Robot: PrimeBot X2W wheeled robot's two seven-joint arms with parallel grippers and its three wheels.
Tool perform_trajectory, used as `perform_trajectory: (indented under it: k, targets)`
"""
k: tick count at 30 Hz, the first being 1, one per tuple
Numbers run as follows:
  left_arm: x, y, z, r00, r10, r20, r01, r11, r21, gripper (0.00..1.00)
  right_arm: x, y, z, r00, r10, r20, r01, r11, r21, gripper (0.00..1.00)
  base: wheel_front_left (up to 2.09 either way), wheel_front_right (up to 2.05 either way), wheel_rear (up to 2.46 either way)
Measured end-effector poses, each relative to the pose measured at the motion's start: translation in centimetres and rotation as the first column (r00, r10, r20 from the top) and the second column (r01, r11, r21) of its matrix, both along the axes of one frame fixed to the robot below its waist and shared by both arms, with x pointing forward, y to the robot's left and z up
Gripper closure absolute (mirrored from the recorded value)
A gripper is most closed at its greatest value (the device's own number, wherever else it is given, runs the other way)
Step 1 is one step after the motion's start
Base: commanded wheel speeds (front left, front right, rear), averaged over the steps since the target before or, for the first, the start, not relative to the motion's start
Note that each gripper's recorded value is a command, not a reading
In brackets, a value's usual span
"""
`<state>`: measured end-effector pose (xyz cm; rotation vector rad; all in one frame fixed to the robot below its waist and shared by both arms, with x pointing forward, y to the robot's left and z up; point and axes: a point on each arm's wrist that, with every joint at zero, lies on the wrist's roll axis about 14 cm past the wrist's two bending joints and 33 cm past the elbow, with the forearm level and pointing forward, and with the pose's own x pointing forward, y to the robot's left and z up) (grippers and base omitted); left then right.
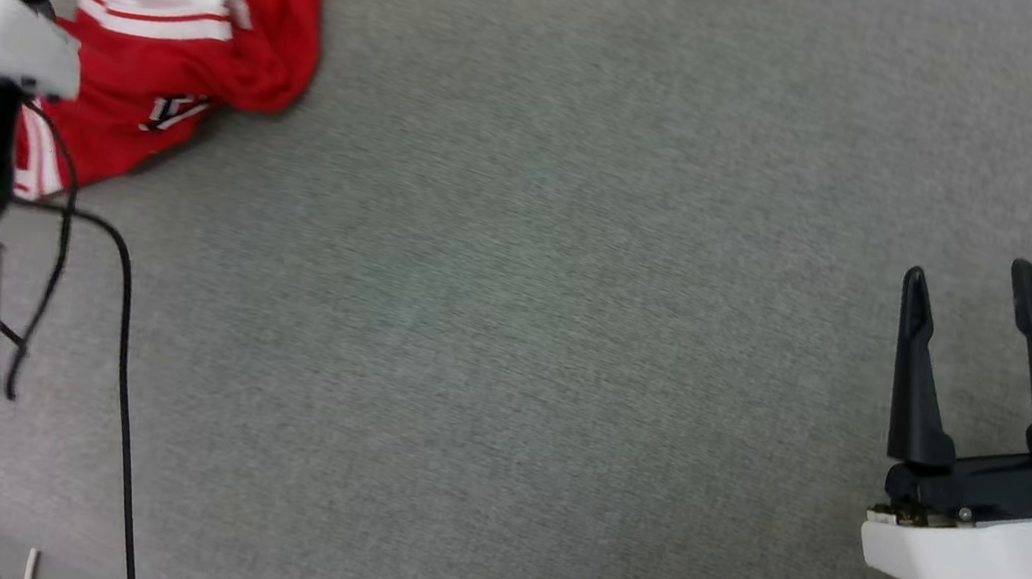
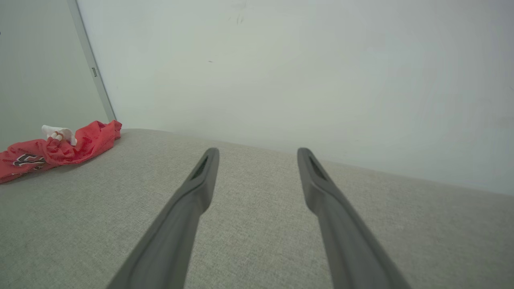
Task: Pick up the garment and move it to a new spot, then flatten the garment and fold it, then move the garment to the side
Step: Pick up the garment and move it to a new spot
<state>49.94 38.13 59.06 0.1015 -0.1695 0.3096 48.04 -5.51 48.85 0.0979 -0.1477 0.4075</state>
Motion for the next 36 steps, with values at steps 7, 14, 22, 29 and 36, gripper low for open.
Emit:
perform_trajectory:
  k: [7,14,22,29,36]
  targets:
    - [4.4,-1.0,-6.2,0.936,-0.094,-0.339,0.057,0.991,-0.118,0.00,0.8,-2.3,-0.9,0.998,-0.059,-0.006,0.059,0.998,-0.023,0.00,0.00,0.00,0.00]
    - [3.6,-1.7,-14.0,0.717,-0.171,-0.676,-0.004,0.969,-0.248,0.00,1.0,-3.9,-1.9,0.995,-0.098,-0.022,0.097,0.994,-0.043,0.00,0.00,0.00,0.00]
    - [1.5,-2.5,-20.3,0.480,-0.215,-0.850,-0.076,0.956,-0.284,0.00,1.4,-4.9,-3.1,0.991,-0.123,-0.044,0.121,0.991,-0.058,0.00,0.00,0.00,0.00]
    - [0.6,-3.4,-22.9,0.353,-0.238,-0.905,-0.073,0.957,-0.280,0.00,1.9,-5.7,-4.1,0.988,-0.145,-0.057,0.141,0.988,-0.068,0.00,0.00,0.00,0.00]
    - [1.2,-2.3,-20.6,0.436,-0.186,-0.880,-0.002,0.978,-0.208,1.00,1.8,-5.3,-3.0,0.989,-0.138,-0.042,0.136,0.989,-0.051,0.00,0.00,0.00,0.00]
